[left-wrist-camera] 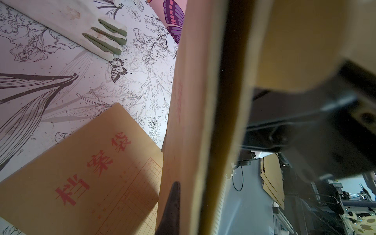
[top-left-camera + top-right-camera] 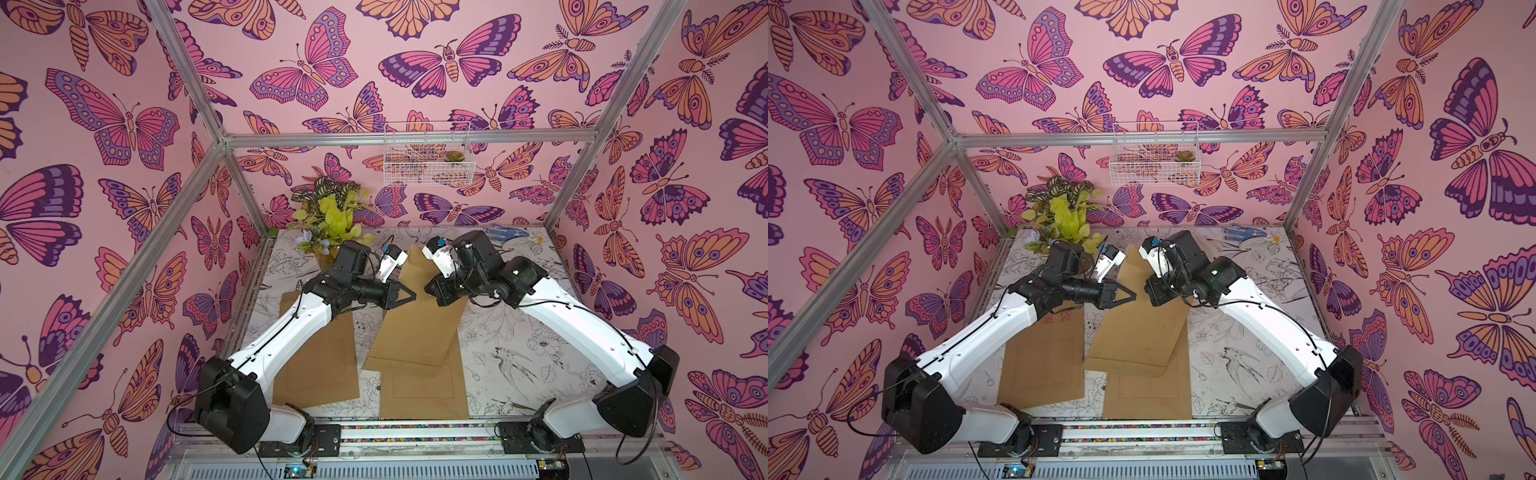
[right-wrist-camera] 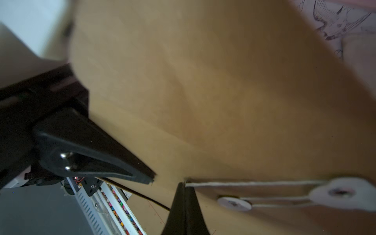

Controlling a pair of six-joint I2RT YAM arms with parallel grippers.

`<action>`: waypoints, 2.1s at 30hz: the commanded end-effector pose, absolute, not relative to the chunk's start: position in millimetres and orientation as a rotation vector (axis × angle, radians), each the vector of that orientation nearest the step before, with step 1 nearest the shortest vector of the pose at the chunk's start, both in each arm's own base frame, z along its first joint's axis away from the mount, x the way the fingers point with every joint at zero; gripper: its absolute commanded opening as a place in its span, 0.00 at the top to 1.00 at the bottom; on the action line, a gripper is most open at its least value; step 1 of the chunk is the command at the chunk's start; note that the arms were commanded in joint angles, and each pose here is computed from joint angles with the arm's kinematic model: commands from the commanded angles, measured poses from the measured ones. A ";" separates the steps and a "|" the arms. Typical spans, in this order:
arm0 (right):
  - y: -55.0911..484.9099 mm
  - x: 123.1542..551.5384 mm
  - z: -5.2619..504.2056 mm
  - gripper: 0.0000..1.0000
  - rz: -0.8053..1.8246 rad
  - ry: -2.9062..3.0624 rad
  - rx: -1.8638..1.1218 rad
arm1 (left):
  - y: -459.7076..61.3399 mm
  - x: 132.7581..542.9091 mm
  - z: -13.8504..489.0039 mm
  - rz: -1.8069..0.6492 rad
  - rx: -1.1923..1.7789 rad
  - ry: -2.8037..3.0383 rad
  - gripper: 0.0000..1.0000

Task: Close the mouth of the file bag
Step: Close the file bag.

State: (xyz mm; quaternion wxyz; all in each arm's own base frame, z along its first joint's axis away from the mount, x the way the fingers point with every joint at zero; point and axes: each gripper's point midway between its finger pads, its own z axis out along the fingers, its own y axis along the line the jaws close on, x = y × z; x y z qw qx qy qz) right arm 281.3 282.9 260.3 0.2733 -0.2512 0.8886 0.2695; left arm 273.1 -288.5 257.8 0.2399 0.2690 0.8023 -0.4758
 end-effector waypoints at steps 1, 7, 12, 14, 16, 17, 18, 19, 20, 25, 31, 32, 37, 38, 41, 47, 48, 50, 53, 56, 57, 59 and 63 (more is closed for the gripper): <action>281.3 275.6 263.6 1.00 0.878 2.379 -0.589 | -282.7 272.4 262.8 -1.299 0.720 2.180 1.00; 261.3 281.1 238.8 1.00 0.928 2.417 -0.459 | -281.9 276.3 264.8 -1.296 0.717 2.173 1.00; 247.9 292.1 231.5 1.00 0.936 2.434 -0.402 | -281.8 276.1 265.5 -1.298 0.717 2.171 1.00; 241.8 296.8 230.2 1.00 0.939 2.439 -0.377 | -281.0 275.9 265.7 -1.297 0.715 2.171 1.00; 232.8 302.4 229.1 1.00 0.924 2.448 -0.350 | -280.9 275.7 266.3 -1.298 0.715 2.170 1.00; 227.7 304.8 228.9 1.00 0.911 2.453 -0.335 | -280.7 274.9 266.8 -1.298 0.716 2.169 1.00; 221.1 307.8 228.9 1.00 0.895 2.460 -0.315 | -280.6 274.5 266.9 -1.300 0.717 2.170 1.00; 215.7 309.9 230.2 1.00 0.885 2.462 -0.301 | -280.1 274.5 267.2 -1.299 0.715 2.170 1.00; 209.8 312.7 230.8 1.00 0.869 2.466 -0.286 | -279.9 274.2 267.2 -1.299 0.715 2.170 1.00; 196.4 320.2 240.7 1.00 0.810 2.455 -0.273 | -280.4 272.9 269.4 -1.309 0.720 2.164 1.00; 184.2 328.0 247.8 1.00 0.696 2.466 -0.260 | -280.3 270.9 271.3 -1.316 0.727 2.159 1.00; 182.1 329.1 249.5 1.00 0.675 2.466 -0.262 | -280.2 270.2 271.8 -1.319 0.728 2.158 1.00; 168.0 337.6 261.5 1.00 0.536 2.465 -0.268 | -280.7 266.1 270.9 -1.337 0.744 2.158 1.00; 165.7 339.4 264.4 1.00 0.508 2.467 -0.277 | -280.6 265.2 270.1 -1.340 0.748 2.159 1.00; 162.9 345.1 274.1 1.00 0.458 2.468 -0.297 | -281.3 262.7 267.3 -1.347 0.759 2.165 1.00; 182.4 350.4 292.3 1.00 0.412 2.460 -0.388 | -284.4 260.7 260.5 -1.338 0.775 2.183 1.00; 187.6 349.8 295.3 1.00 0.408 2.456 -0.410 | -284.5 261.0 259.8 -1.332 0.778 2.184 1.00; 198.0 346.9 304.4 1.00 0.407 2.444 -0.452 | -285.0 260.5 259.9 -1.330 0.781 2.184 1.00; 212.5 349.3 300.9 1.00 0.394 2.466 -0.499 | -285.3 259.4 259.5 -1.330 0.785 2.184 1.00; 222.0 349.4 306.3 1.00 0.386 2.457 -0.531 | -285.4 257.8 258.2 -1.331 0.787 2.187 1.00; 225.3 349.4 308.0 1.00 0.388 2.456 -0.542 | -285.3 257.5 257.5 -1.332 0.788 2.188 1.00; 234.6 348.1 310.0 1.00 0.375 2.455 -0.578 | -285.5 256.6 257.5 -1.334 0.791 2.187 1.00; 254.3 341.2 311.2 1.00 0.372 2.449 -0.649 | -285.2 256.5 257.7 -1.332 0.789 2.187 1.00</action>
